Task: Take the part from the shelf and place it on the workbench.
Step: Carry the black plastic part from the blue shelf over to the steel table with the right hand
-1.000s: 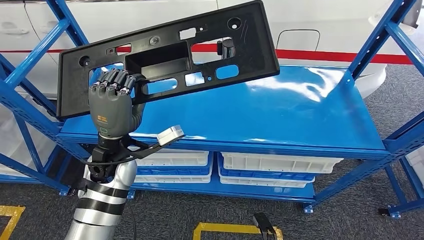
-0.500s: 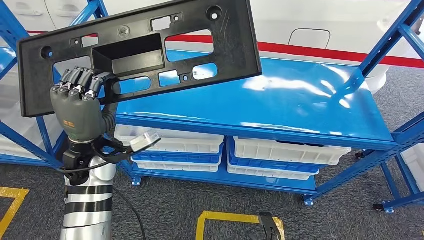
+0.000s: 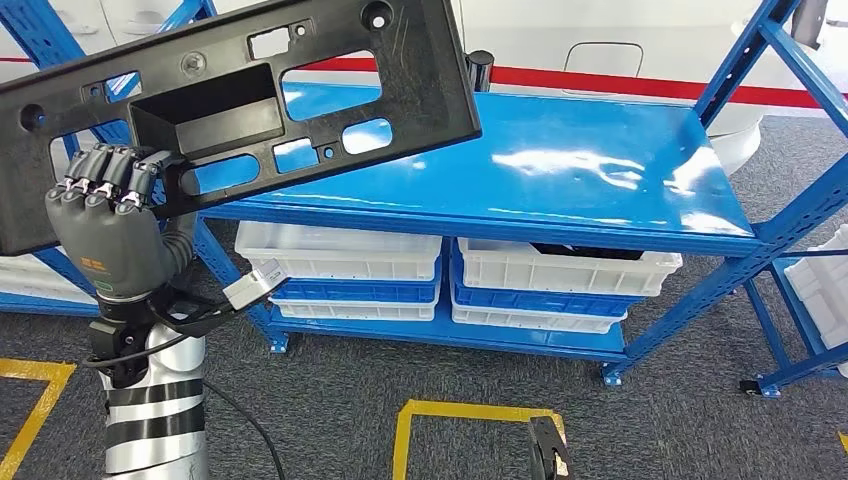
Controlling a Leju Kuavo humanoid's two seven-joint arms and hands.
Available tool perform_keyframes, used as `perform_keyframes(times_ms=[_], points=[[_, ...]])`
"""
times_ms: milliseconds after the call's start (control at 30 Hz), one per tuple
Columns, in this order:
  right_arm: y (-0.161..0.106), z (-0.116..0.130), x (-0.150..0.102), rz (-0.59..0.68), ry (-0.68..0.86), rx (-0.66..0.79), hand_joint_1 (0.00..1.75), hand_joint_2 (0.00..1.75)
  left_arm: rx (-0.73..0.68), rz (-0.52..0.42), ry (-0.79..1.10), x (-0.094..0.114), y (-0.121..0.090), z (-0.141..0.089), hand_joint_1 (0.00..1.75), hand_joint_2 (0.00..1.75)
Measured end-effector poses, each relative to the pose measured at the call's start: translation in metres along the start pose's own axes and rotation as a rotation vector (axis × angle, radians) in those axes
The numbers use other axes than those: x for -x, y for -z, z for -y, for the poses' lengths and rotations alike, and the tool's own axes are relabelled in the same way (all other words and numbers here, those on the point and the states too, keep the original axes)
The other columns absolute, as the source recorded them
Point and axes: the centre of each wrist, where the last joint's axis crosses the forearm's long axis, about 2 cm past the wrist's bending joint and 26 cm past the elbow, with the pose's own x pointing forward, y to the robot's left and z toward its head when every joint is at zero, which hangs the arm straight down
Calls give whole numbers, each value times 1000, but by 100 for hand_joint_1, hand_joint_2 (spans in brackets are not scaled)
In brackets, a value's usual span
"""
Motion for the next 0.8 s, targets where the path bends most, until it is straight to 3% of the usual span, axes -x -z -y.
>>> perform_keyframes(times_ms=[800], points=[[-5,-16,2,37,-17,-78,0,0,7,32,59,13,3,-4,175,175]])
